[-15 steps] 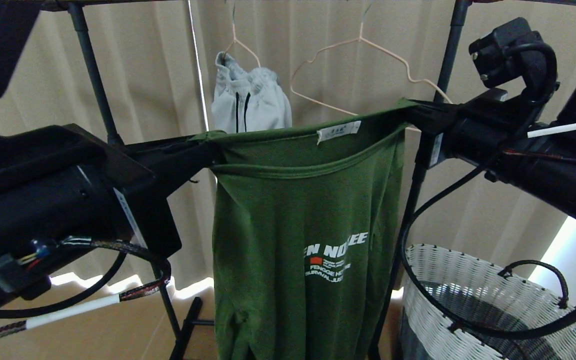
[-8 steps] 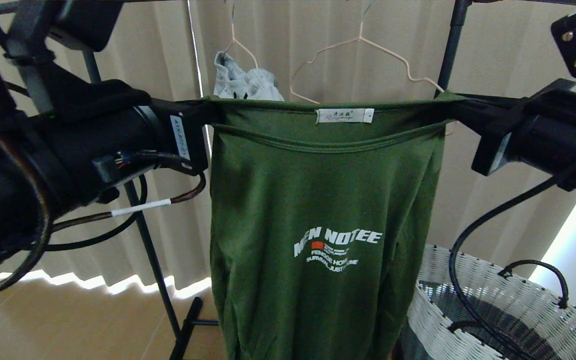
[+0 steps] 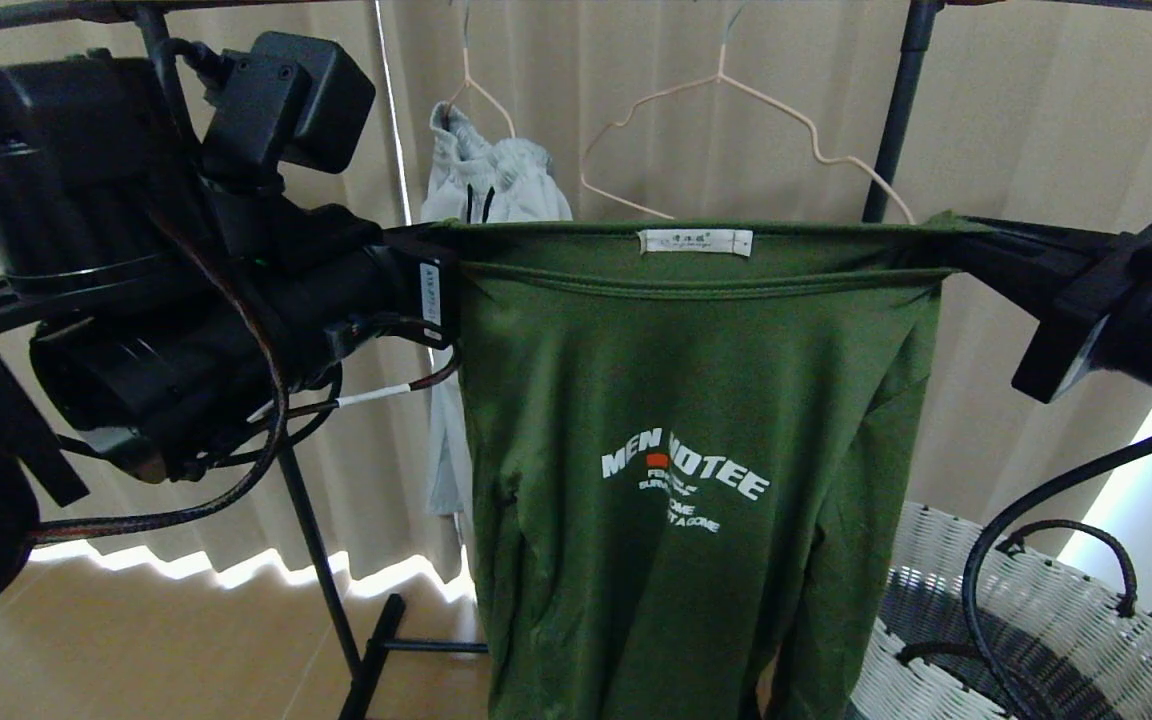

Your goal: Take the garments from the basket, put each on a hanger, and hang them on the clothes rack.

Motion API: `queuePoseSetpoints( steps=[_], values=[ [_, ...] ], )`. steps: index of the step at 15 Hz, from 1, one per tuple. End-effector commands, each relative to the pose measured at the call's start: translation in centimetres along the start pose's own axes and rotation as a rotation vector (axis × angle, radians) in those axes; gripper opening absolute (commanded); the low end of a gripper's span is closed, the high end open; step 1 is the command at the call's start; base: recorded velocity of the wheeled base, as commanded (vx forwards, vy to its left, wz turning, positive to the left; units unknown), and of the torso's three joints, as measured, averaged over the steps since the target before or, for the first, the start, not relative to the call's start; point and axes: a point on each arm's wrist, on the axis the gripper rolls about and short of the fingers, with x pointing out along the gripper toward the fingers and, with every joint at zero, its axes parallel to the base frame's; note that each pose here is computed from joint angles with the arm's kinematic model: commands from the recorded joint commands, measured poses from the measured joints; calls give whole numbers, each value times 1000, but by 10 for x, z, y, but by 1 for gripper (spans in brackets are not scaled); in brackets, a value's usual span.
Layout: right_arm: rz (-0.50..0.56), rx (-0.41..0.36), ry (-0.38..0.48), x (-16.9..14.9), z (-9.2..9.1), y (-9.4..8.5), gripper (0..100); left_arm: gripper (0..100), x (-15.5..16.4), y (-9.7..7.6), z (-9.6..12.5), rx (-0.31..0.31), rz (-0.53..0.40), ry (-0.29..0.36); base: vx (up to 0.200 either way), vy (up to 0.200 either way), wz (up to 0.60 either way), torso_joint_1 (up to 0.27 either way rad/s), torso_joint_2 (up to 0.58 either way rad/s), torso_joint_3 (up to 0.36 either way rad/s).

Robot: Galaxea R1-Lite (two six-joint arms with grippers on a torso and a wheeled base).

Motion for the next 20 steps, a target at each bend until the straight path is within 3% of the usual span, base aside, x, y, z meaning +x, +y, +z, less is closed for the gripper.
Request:
queuePoseSetpoints(
  steps=[1,11,20],
  values=[
    [0,2,-3,-1,0,0,0,0,2,-1,-1,-1,-2,4,0,0,0,0,0,0],
    [0,-1,-8,0,3,0,0,0,3,-4,5,-70,50,-4,0,0,0,0,0,0],
    [6,-2,2,-1,1,0,0,0,2,-4,4,-63,48,-1,0,0,0,0,0,0]
  ],
)
